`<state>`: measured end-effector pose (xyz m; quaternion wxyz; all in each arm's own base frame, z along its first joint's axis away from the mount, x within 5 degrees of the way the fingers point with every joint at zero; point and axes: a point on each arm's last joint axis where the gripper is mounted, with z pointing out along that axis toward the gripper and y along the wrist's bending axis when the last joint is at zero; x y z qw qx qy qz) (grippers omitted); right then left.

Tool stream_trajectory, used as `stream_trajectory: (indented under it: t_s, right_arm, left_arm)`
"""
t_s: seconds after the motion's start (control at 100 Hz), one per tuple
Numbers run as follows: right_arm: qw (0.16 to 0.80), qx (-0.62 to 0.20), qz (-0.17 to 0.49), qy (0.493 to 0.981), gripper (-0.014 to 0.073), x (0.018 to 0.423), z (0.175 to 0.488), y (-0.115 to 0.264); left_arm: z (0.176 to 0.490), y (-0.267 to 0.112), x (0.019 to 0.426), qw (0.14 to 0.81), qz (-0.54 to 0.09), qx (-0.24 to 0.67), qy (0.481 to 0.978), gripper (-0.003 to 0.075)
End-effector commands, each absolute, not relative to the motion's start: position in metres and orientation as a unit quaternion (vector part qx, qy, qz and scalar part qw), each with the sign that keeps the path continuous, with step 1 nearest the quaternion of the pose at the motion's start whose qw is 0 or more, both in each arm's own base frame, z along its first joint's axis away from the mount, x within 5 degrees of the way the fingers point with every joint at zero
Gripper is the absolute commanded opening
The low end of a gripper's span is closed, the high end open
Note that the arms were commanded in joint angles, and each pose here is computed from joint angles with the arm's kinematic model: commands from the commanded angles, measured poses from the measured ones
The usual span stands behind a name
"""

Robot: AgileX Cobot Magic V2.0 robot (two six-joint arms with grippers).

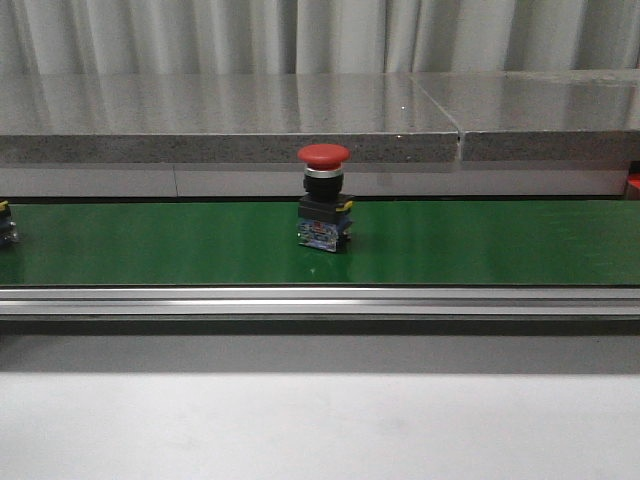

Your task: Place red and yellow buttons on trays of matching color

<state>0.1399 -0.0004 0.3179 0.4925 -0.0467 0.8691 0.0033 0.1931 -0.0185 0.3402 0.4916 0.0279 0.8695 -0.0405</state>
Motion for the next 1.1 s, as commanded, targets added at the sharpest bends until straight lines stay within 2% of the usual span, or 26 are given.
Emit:
stream_trajectory:
  t_s: [0.0, 0.09, 0.19, 0.37, 0.54, 0.98, 1.03, 1.09]
  right_arm:
    - [0.532, -0.044, -0.003, 0.846, -0.0068, 0.142, 0.332, -0.001]
    - [0.532, -0.044, -0.003, 0.846, -0.0068, 0.142, 0.332, -0.001]
    - [0.532, -0.044, -0.003, 0.846, -0.0068, 0.142, 0.332, -0.001]
    - [0.532, -0.044, -0.003, 0.846, -0.0068, 0.142, 0.332, -0.001]
    - [0.535, -0.043, -0.004, 0.844, -0.0068, 0.142, 0.332, -0.001]
    - [0.543, -0.04, -0.006, 0.839, -0.0061, 0.145, 0.333, -0.002]
    - [0.542, -0.041, -0.006, 0.839, -0.0035, 0.145, 0.333, -0.002]
    - [0.542, -0.041, -0.006, 0.839, 0.004, 0.145, 0.333, -0.002]
  left_arm:
    - [0.35, -0.019, 0.174, 0.55, -0.056, 0.022, 0.833, 0.0554]
    - [0.344, -0.017, 0.154, 0.561, -0.057, 0.022, 0.826, 0.0521]
    - [0.339, -0.015, 0.134, 0.571, -0.057, 0.022, 0.819, 0.0438]
    - [0.338, -0.013, 0.11, 0.592, -0.059, 0.023, 0.804, 0.0204]
    - [0.34, -0.013, 0.105, 0.599, -0.06, 0.023, 0.798, -0.0018]
    - [0.34, -0.013, 0.105, 0.599, -0.06, 0.023, 0.798, -0.0019]
    - [0.34, -0.013, 0.105, 0.599, -0.06, 0.023, 0.798, -0.0019]
    - [0.34, -0.013, 0.105, 0.599, -0.06, 0.023, 0.798, -0.0019]
